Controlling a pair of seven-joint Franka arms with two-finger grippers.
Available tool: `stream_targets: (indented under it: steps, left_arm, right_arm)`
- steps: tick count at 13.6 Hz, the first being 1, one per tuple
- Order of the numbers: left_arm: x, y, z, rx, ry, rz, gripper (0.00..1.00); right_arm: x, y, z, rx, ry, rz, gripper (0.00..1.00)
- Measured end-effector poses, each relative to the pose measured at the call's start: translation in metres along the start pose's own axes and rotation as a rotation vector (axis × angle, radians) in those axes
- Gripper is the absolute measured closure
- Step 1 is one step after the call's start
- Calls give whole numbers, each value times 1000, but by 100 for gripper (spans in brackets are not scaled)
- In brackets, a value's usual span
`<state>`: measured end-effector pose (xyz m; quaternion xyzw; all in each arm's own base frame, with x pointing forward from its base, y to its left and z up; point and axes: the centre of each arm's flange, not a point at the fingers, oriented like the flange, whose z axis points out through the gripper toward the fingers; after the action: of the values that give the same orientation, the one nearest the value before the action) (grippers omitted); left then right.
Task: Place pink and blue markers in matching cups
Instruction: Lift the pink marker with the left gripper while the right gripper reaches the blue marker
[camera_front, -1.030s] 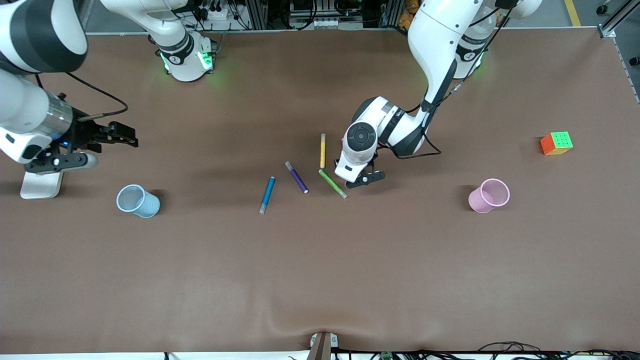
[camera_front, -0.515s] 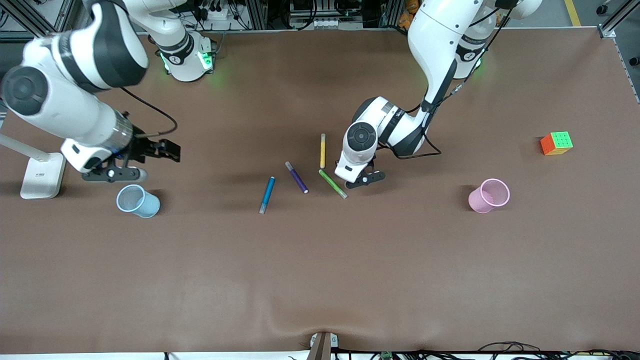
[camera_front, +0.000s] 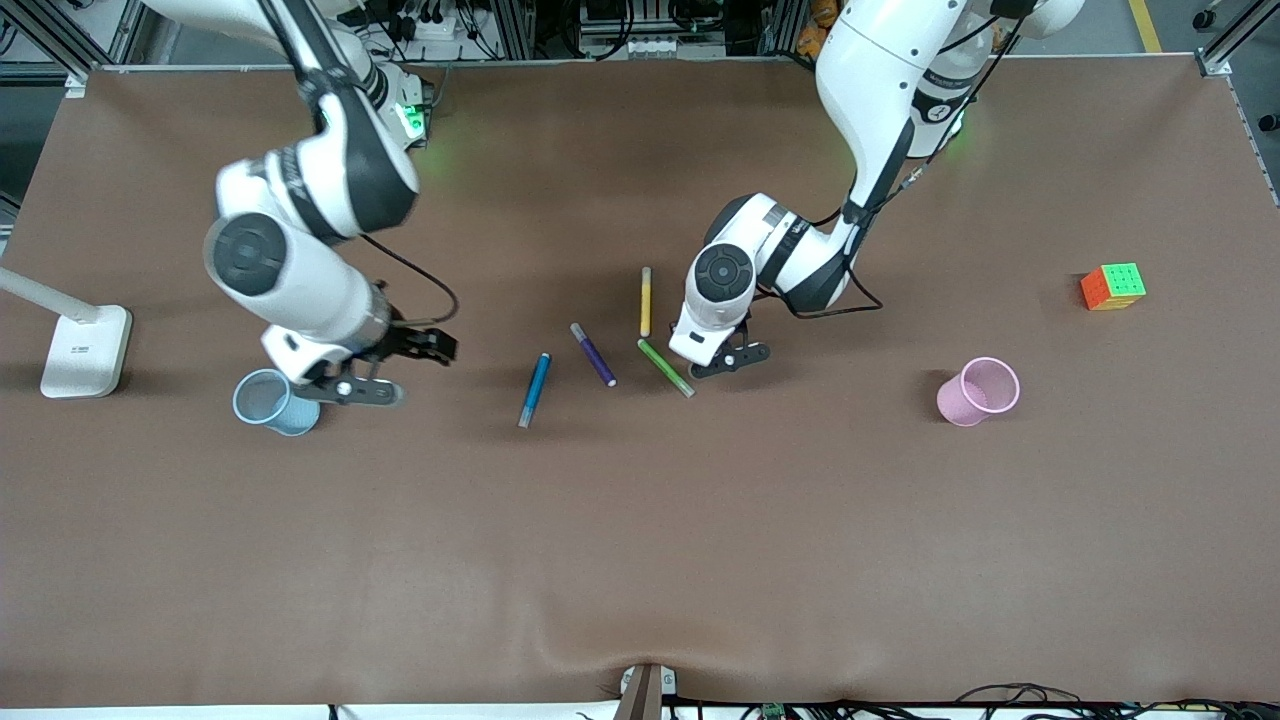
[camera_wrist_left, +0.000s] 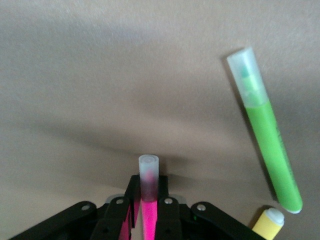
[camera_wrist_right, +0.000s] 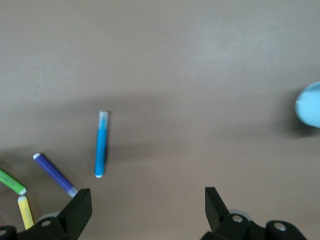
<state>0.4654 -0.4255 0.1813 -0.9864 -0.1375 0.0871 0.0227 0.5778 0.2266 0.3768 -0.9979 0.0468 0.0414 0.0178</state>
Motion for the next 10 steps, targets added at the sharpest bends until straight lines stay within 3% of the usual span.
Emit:
stream_targets:
  steps: [4, 8, 10]
  left_arm:
    - [23, -21, -43, 19, 0, -38, 82]
    - [71, -76, -100, 159, 134, 44, 82]
    - [104, -113, -129, 171, 167, 86, 82]
  right_arm:
    - [4, -40, 60, 2, 37, -28, 0]
    - [5, -63, 105, 7, 70, -55, 0]
    - [3, -76, 129, 12, 91, -55, 0]
